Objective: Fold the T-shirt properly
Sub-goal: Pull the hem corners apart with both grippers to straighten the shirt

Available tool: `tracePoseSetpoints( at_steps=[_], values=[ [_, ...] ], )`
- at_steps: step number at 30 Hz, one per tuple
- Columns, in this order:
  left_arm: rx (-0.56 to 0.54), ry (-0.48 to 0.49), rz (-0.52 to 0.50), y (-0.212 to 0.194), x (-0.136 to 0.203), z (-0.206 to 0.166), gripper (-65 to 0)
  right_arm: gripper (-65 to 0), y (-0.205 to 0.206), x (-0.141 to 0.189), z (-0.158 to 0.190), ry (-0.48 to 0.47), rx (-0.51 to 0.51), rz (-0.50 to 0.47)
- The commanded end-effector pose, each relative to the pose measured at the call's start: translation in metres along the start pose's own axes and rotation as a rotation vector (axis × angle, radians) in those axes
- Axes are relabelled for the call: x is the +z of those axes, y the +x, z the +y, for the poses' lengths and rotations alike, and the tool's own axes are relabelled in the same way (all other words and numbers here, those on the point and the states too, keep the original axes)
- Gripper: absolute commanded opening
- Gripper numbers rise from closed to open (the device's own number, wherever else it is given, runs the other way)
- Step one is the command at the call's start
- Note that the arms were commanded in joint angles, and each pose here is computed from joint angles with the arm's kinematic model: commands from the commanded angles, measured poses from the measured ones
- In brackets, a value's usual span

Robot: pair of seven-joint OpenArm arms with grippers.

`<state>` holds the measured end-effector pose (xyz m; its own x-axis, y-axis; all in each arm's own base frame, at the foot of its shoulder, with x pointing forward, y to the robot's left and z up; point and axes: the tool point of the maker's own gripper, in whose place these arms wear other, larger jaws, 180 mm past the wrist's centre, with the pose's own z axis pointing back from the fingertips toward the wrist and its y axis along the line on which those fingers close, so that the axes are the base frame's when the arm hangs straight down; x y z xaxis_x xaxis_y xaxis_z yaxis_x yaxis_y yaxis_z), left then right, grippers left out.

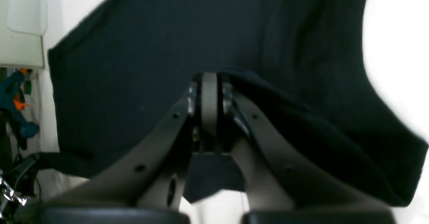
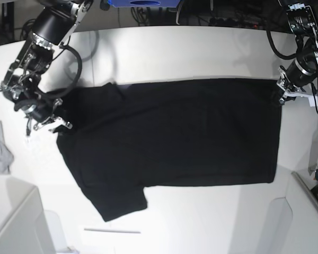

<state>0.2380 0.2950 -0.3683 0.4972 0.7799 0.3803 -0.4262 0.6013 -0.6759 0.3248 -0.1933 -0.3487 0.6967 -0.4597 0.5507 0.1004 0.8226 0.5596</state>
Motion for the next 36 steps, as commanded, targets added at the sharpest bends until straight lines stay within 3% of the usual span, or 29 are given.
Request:
tracePoseSetpoints(
  at_steps=[1,18,23,28,31,36],
  values=[
    [-0.020,-0.034,-0.033,0.015,0.002,-0.012,-65.0,-65.0,0.022,0.005,0.004,0.012,0.027,-0.058],
    [0.031,-0.072,-0.091,0.042,-0.010,-0.039,-65.0,-65.0,0.025,-0.014,-0.019,-0.048,-0.010,-0.050],
    [0.073,-0.040,-0.074,0.038,-0.015,-0.022,-65.0,-65.0,0.026,-0.017,-0.014,-0.034,-0.011,-0.047],
    [0.096,-0.020,-0.069,0.036,-0.017,-0.011,-65.0,-65.0,0.020,-0.033,0.014,0.013,0.069,-0.004],
    [0.091,-0.031,-0.072,0.038,-0.018,-0.016,-65.0,-65.0,0.026,-0.033,0.014,0.014,0.062,-0.039],
    [0.093,-0.050,-0.081,0.044,-0.021,-0.023,-65.0,-65.0,0.016,-0.040,0.004,0.005,0.032,-0.007]
  ],
)
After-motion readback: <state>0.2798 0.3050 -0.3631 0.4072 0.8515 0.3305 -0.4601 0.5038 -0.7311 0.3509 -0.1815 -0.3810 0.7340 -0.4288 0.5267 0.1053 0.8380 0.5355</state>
